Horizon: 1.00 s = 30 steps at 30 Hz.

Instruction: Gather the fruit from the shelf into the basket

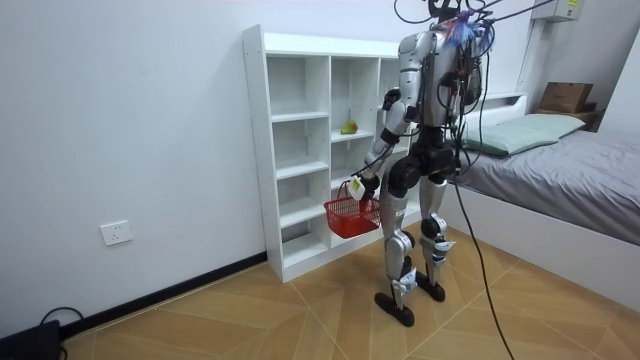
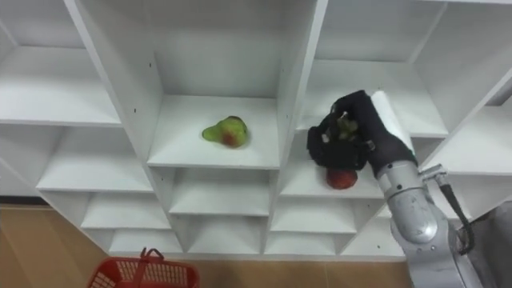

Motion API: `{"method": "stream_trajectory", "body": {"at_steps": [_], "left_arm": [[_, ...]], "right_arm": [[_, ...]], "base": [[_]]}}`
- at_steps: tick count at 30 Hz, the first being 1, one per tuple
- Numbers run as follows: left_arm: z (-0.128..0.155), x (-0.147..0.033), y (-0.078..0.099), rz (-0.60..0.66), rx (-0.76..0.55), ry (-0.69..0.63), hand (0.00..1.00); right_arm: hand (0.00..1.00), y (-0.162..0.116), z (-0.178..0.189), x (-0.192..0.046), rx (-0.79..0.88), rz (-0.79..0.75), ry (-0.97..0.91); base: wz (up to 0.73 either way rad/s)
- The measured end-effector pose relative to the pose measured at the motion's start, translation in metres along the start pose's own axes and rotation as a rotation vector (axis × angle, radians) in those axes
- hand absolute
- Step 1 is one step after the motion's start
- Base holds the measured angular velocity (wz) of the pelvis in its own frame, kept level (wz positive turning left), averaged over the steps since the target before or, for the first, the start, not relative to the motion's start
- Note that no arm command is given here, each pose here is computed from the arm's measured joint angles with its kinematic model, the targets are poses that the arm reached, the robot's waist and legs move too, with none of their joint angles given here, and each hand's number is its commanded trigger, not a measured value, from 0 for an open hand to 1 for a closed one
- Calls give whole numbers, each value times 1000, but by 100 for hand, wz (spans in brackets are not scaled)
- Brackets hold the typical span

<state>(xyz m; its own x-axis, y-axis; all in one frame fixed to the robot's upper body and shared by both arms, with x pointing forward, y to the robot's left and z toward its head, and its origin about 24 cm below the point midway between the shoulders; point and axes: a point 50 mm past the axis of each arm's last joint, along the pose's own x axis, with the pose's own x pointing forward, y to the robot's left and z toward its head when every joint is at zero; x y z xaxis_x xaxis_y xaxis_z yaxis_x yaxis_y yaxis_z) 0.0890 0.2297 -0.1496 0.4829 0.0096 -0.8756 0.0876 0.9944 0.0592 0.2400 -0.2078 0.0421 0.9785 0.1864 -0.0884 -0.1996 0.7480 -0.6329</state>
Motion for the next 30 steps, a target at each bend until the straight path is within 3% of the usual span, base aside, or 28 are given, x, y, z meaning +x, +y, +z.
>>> {"method": "stream_trajectory", "body": {"at_steps": [12,19,24,30], "left_arm": [[10,3,-6,-43,33,-34,100],[28,9,-11,-59,65,-78,100],[60,9,-23,-100,93,-208,100],[72,9,-36,-142,133,-260,100]], "right_arm": [[100,30,24,-7,69,152,-77],[100,39,27,-7,111,193,-93],[100,48,31,-7,118,235,-106],[100,64,35,-8,124,310,-118]], "base": [[-4],[-2],[0],[0]]}}
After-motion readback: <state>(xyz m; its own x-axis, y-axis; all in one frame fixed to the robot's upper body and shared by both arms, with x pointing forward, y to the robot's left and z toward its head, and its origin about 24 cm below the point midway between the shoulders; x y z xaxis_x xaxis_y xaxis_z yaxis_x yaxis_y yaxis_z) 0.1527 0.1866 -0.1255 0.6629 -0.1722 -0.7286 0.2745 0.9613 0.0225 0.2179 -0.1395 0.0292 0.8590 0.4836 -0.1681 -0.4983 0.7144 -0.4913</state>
